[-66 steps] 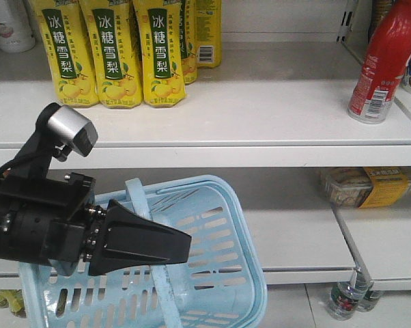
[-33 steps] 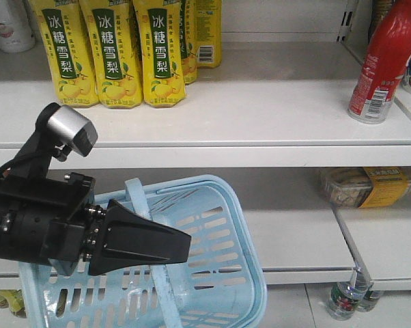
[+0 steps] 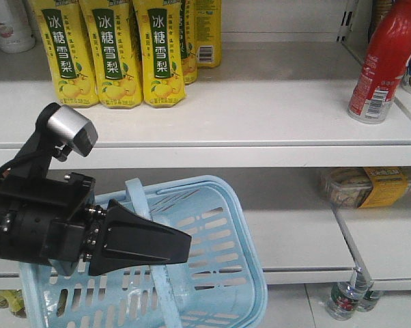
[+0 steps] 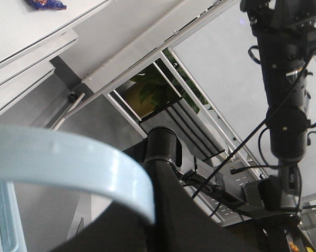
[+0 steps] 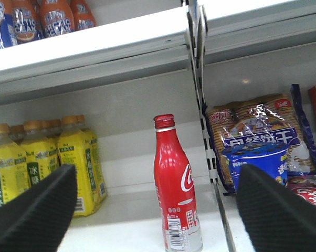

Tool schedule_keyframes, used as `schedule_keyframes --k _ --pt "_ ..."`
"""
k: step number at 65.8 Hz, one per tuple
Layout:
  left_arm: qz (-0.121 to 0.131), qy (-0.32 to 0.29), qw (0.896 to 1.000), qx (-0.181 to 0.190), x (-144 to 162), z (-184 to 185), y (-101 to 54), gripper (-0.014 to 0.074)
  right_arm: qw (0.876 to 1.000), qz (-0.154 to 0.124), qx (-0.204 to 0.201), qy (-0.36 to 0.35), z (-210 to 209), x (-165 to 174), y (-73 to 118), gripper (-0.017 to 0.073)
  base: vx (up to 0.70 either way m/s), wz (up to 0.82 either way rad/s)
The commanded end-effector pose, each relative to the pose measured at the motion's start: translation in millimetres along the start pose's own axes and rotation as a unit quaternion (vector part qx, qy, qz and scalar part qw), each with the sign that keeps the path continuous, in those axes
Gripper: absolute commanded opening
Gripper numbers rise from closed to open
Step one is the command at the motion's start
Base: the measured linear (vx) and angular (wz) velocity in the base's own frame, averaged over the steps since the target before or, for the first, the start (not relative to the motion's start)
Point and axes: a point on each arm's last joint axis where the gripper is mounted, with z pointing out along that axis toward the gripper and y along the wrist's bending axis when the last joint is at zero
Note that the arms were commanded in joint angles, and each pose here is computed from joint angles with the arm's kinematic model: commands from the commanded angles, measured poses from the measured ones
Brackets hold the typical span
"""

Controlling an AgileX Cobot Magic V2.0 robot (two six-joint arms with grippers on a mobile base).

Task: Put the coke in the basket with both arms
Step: 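Reach the right gripper to the red Coca-Cola bottle and grasp it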

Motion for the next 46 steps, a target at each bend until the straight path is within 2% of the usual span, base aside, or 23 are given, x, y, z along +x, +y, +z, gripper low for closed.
schedule_keyframes --k 1,5,16,31,46 --pt "0.013 -0.021 0.998 0.051 -5 -4 -21.0 -0.0006 0.999 -0.028 -0.019 -0.023 19 -16 5.9 0.0638 0.0 0.0" --pt "0.013 -0.021 0.998 0.051 -5 -4 -21.0 -0.0006 0.999 -0.046 -0.017 -0.014 32 -21 7.0 0.0627 0.0 0.0" --pt "0.013 -0.021 0.998 0.051 -5 -4 -21.0 -0.0006 0.997 -0.07 -0.015 0.007 74 -33 10.0 0.0592 0.0 0.0" --pt "0.013 -0.021 0.998 0.051 -5 -4 -21.0 -0.0006 0.993 -0.109 -0.014 0.052 131 -25 10.3 0.0587 0.0 0.0" --pt "0.013 -0.021 0.998 0.051 -5 -4 -21.0 -0.0006 0.99 -0.116 -0.014 0.077 172 -16 10.0 0.0587 0.0 0.0"
